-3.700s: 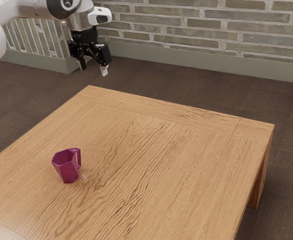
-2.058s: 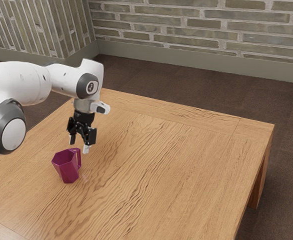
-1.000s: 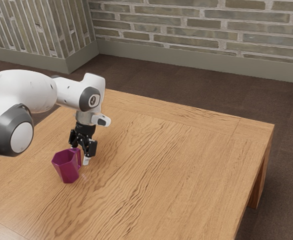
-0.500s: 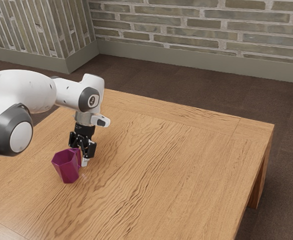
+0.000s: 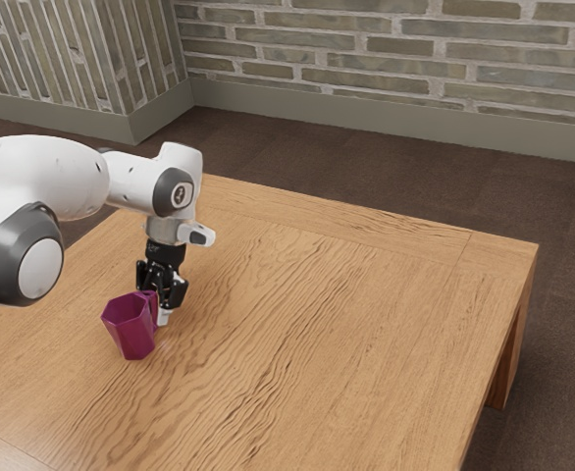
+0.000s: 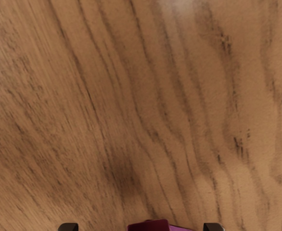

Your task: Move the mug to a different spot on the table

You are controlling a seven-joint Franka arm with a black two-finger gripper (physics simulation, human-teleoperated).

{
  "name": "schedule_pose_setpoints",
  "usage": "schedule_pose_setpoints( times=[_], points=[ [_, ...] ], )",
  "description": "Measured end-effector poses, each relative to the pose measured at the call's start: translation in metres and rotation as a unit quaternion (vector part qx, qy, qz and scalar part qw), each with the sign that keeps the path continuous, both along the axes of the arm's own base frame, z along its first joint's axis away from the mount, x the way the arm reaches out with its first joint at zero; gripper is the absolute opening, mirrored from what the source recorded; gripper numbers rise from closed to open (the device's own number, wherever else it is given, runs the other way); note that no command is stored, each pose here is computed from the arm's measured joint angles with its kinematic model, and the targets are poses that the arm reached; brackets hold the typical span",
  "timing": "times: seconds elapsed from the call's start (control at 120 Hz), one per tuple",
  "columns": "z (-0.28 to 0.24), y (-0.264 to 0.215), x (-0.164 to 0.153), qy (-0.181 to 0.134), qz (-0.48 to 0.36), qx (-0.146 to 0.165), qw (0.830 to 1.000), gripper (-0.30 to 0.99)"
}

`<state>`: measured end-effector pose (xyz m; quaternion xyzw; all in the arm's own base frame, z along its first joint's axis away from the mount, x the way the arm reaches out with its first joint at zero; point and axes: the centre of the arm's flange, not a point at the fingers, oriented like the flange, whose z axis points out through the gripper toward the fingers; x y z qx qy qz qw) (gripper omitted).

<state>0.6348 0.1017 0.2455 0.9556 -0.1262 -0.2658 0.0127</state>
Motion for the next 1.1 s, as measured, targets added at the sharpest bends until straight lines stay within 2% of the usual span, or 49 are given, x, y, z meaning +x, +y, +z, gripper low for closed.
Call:
schedule_pose_setpoints(
  times=[0.475, 0.692, 0.925, 1.1],
  points=[
    [-0.001, -0.002, -0.001, 0.004, 0.004, 0.002, 1.000, 0.03],
    [0.006, -0.005, 0.001, 0.006, 0.003, 0.009, 1.000, 0.00],
    [0.036, -0.018, 0.007, 0.006, -0.006, 0.021, 1.000, -0.02],
    [0.054, -0.051, 0.009, 0.004, -0.026, 0.023, 0.999, -0.02]
  ],
)
